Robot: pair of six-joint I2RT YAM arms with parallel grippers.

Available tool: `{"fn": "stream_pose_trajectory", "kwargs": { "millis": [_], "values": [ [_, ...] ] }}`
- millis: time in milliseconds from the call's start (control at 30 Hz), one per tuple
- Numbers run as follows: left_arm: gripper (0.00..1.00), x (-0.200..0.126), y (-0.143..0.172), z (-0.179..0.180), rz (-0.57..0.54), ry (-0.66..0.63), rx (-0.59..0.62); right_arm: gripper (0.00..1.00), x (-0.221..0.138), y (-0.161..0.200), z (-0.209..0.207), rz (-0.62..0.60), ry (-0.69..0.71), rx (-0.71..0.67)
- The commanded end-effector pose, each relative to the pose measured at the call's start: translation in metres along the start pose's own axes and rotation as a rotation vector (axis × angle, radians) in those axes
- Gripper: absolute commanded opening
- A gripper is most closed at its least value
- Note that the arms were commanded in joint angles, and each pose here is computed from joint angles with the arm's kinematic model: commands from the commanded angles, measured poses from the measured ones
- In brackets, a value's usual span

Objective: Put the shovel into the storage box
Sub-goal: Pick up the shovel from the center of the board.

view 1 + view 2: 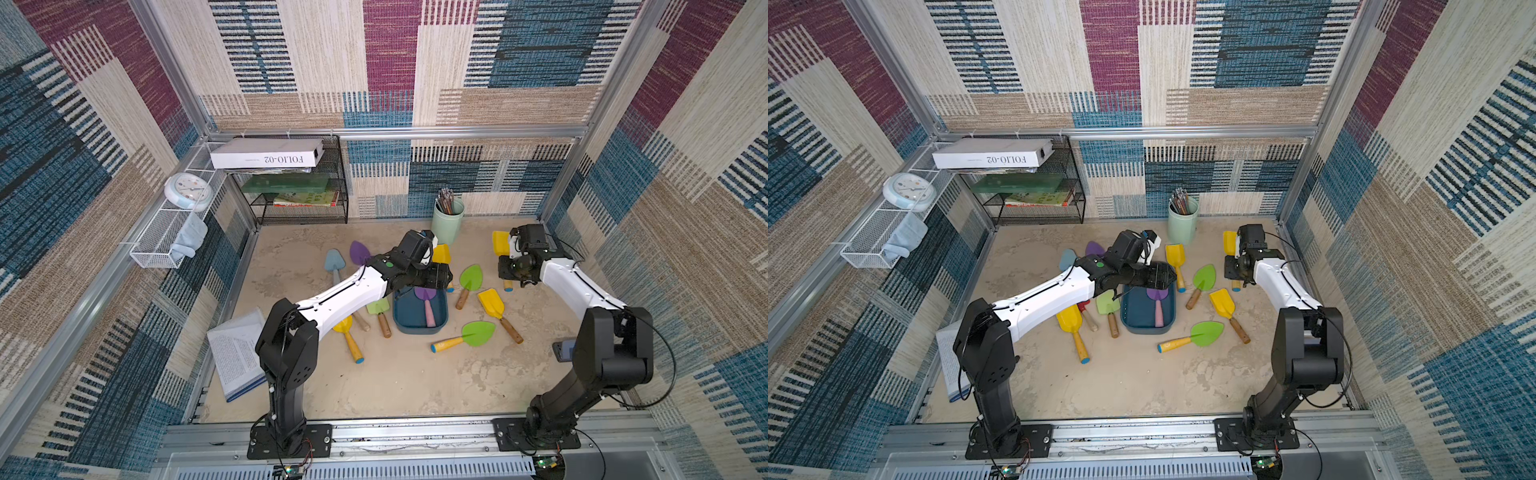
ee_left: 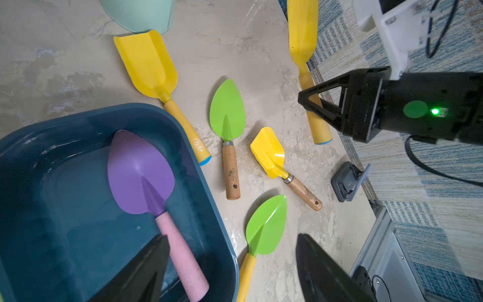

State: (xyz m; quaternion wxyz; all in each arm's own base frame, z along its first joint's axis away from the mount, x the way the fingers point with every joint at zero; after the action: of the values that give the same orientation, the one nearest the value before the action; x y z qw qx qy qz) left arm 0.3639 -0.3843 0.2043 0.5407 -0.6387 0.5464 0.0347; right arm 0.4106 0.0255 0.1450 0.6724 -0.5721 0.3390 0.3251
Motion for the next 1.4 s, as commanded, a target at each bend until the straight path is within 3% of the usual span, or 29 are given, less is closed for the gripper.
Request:
{"fn": "stream_pose_trajectory", "kwargs": {
  "millis": [0,200,533,800,1000,1367],
  "values": [
    [0.80,0.003,-0.015,-0.014,-0.063,0.063,0.035,0.00,-0.016,0.016,0.037,0.024,-0.126,-0.064],
    [0.78,0.016,-0.026,-0.011,-0.122,0.059,0.011,0.00,-0.037,0.038,0.085,0.035,-0.222,-0.151],
    [0.71,0.032,-0.034,0.005,-0.225,0.016,-0.060,0.00,-0.059,0.058,0.121,0.028,-0.311,-0.183],
    [0.48,0.036,-0.038,0.017,-0.274,-0.030,-0.105,0.00,-0.059,0.066,0.126,0.036,-0.320,-0.186],
    [0.41,0.040,-0.042,0.018,-0.280,-0.042,-0.114,0.00,-0.058,0.069,0.127,0.037,-0.316,-0.179],
    [0.18,0.047,-0.042,0.020,-0.269,-0.046,-0.128,0.00,-0.058,0.067,0.136,0.023,-0.328,-0.159]
  ]
}}
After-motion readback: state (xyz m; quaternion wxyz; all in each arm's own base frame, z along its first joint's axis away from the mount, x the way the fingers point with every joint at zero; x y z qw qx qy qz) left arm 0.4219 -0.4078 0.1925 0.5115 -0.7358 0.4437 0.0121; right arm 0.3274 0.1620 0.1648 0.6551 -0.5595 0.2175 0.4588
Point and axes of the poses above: each gripper's point midway between its finger pads, its own x axis out along the fingers, its own z axis along the line the jaws close on, y = z × x, the point moved 1 cm from there along -x, back along the fingers, and after that the axes turned 6 degrees about x, right-handed, at the moved point
